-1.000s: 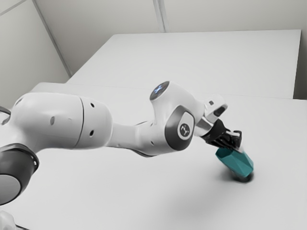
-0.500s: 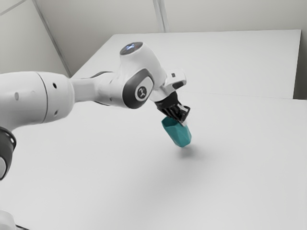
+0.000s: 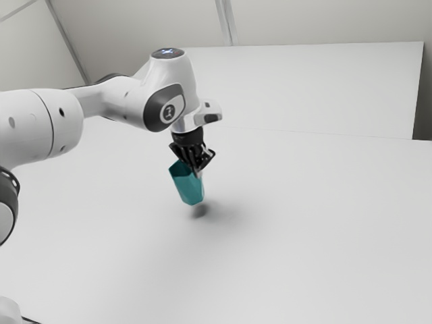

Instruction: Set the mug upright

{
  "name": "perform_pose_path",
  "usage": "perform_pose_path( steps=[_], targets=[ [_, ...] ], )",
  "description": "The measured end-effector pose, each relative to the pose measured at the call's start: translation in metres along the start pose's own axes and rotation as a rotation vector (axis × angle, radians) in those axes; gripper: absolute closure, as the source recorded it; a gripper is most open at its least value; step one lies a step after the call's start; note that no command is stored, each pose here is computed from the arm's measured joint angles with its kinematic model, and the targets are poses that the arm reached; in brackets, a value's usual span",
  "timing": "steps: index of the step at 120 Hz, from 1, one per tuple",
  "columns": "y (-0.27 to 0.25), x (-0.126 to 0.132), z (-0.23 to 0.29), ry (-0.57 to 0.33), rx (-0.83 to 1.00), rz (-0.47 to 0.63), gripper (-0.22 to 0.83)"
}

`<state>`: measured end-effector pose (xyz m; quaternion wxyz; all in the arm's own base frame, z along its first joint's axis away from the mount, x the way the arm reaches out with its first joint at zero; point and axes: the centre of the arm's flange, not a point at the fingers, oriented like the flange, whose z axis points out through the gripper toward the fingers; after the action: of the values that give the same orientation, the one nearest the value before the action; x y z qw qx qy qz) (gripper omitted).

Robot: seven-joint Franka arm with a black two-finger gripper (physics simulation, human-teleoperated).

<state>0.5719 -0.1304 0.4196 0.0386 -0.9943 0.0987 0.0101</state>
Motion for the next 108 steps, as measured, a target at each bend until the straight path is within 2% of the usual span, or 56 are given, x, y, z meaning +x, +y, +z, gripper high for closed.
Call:
perform_pose_path(
  steps=[73, 108],
  targets=[
    [-0.011, -0.013, 0.034, -0.144, 0.045, -0.044, 0.79],
    [-0.009, -0.018, 0.05, -0.184, 0.052, -0.058, 0.79]
  ],
)
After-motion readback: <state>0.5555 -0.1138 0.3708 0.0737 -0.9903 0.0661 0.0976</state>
